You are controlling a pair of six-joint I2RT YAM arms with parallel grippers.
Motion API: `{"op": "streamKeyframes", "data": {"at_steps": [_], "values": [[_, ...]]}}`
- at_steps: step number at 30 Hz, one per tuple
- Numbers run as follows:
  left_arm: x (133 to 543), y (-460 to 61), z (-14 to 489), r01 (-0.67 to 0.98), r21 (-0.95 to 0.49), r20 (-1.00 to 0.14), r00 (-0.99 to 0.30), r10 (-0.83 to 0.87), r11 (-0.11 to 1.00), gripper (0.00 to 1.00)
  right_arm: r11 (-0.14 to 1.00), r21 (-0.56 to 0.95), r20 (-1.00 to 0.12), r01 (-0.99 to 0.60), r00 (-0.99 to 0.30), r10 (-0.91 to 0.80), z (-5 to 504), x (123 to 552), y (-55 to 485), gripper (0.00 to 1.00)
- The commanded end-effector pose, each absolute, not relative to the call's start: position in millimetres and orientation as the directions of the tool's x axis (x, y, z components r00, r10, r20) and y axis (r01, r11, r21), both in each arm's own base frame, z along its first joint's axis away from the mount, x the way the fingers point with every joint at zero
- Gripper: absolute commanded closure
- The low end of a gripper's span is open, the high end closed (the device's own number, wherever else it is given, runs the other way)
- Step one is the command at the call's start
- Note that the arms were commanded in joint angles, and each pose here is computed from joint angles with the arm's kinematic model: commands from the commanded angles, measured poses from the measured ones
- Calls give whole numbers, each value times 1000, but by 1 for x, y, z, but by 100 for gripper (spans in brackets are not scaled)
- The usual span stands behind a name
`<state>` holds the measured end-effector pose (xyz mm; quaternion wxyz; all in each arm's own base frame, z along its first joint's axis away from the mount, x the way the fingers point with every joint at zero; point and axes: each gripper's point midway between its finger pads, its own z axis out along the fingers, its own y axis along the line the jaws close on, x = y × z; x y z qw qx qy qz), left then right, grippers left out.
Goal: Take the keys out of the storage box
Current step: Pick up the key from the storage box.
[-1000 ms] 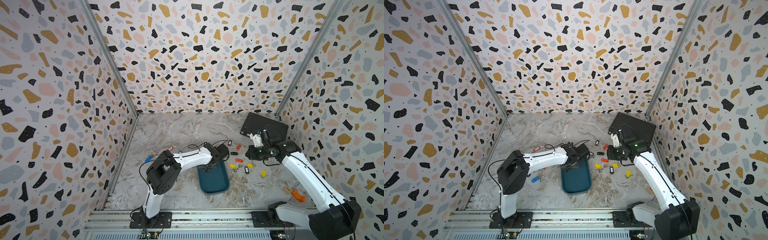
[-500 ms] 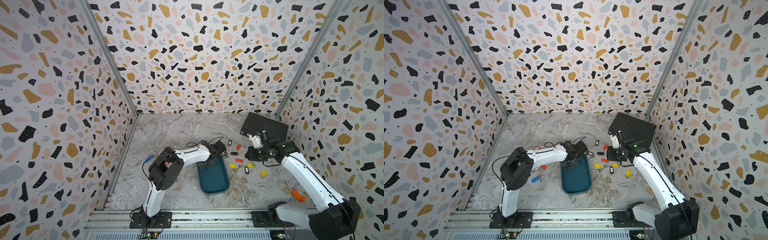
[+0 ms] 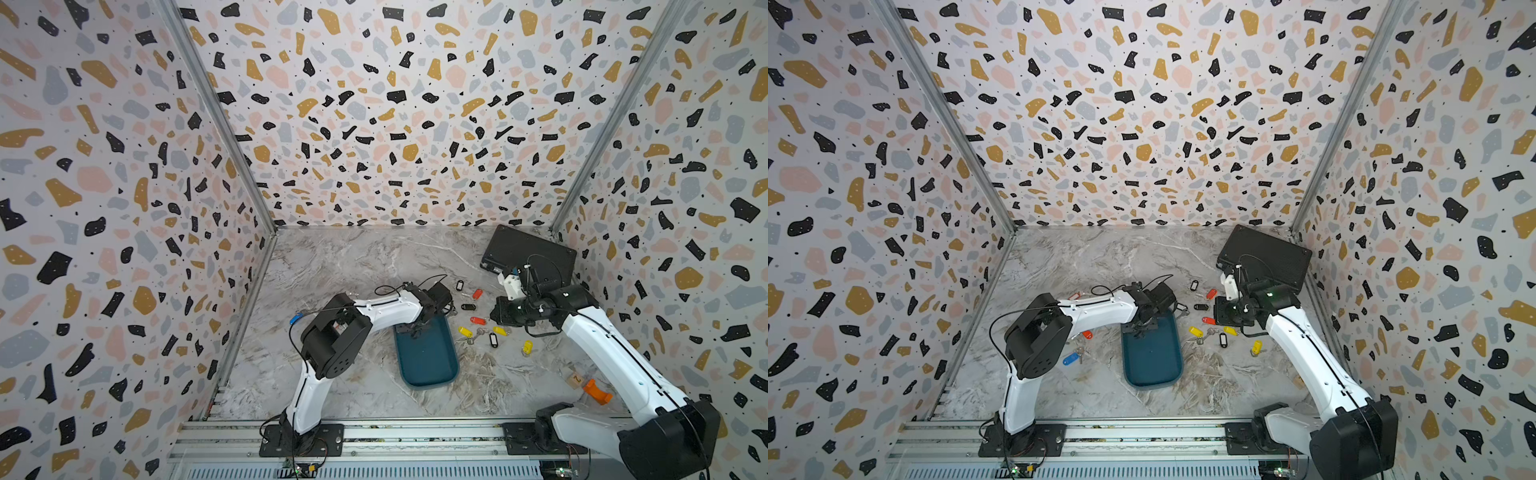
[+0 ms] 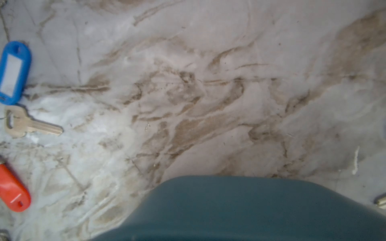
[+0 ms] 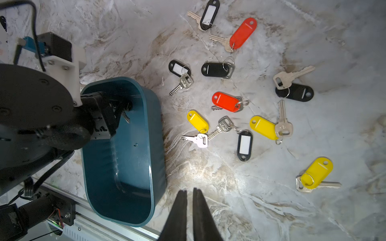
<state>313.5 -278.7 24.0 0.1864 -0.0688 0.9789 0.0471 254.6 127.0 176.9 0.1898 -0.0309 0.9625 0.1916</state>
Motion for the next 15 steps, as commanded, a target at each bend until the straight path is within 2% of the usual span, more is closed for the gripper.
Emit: {"op": "streamKeyframes", "data": {"at_steps": [1,6,10,15], "values": [[309,-273,9,-168,90,-344,-930,-127,982,75,925,352,-388,-145,-922,4,182,248,124,87],[306,-273,9,-165,76,-336,-933,-131,983,84,925,352,-388,-144,-922,5,183,247,124,87],[304,-274,13,-159,64,-329,-936,-129,985,100,925,354,-387,-142,-922,6,184,247,124,88],[300,-283,30,-118,22,-329,-938,-104,993,100,925,354,-387,-141,-922,8,185,246,124,88]]}}
